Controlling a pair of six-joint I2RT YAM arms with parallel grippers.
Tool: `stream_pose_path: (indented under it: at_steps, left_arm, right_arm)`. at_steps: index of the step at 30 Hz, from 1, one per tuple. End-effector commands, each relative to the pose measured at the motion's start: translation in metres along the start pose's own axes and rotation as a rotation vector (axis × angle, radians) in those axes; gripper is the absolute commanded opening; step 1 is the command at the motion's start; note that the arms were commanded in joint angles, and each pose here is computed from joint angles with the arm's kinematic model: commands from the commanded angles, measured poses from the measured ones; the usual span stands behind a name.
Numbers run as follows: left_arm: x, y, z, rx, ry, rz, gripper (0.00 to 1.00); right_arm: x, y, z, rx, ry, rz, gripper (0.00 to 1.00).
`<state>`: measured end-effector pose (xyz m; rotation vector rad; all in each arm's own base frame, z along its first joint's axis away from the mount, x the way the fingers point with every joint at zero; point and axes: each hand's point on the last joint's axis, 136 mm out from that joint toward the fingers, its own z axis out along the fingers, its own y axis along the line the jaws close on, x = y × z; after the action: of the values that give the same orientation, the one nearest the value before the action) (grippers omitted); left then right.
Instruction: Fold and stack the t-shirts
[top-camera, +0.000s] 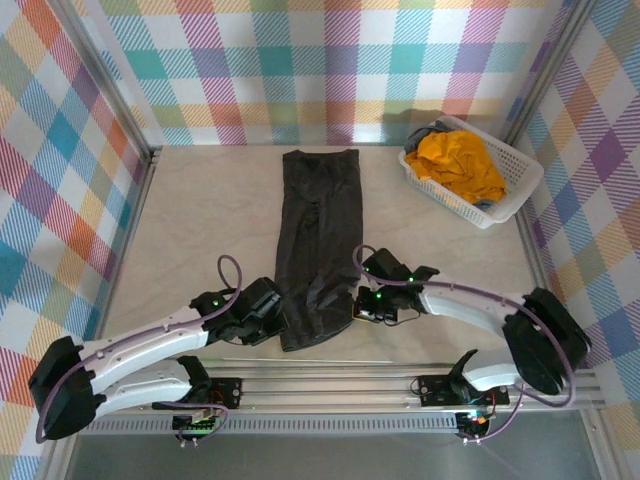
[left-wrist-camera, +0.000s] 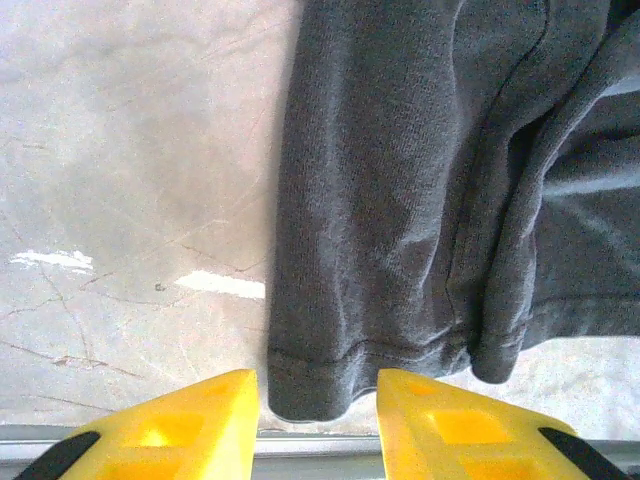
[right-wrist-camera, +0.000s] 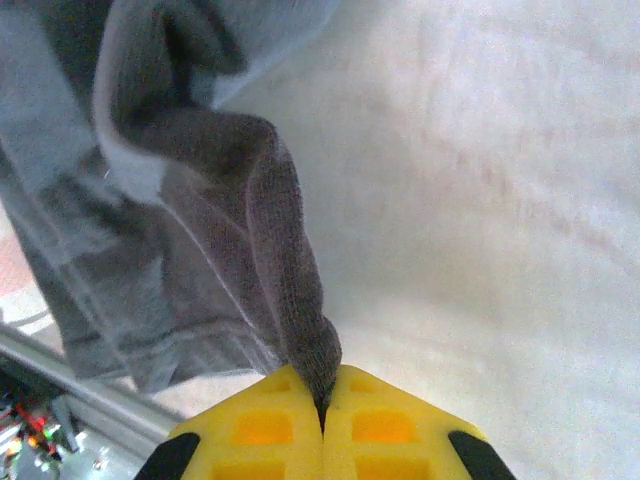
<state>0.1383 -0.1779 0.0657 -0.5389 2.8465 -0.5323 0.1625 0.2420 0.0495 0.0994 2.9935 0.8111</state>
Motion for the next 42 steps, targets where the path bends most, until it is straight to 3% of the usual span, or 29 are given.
stream_pose_path:
  at_steps: [1,11,21,27,32,37,42]
  left_arm:
    - [0.020,0.024,0.015,-0.054,0.077,-0.033,0.38]
    - [0.026,0.026,0.036,-0.125,0.096,0.000,0.38]
    - [0.033,0.014,0.036,-0.072,0.077,-0.007,0.37]
    - [0.034,0.003,0.050,-0.056,0.081,-0.010,0.24]
    - [0.024,0.005,0.038,-0.129,0.026,0.031,0.00]
    - [0.028,0.014,0.027,-0.107,0.035,0.032,0.00]
    - [0.037,0.015,0.022,-0.002,0.071,0.012,0.00]
  right_arm:
    - [0.025,-0.016,0.005,0.052,0.038,0.115,0.00]
    - [0.053,-0.017,0.015,0.109,0.069,0.144,0.00]
    - [0.060,-0.020,0.010,0.112,0.068,0.143,0.00]
    - [0.063,-0.022,0.010,0.113,0.070,0.141,0.00]
    - [0.061,-0.028,0.004,0.132,0.039,0.140,0.00]
    - [0.061,-0.036,-0.010,0.135,-0.004,0.150,0.00]
    - [0.072,-0.035,-0.004,0.104,0.046,0.167,0.00]
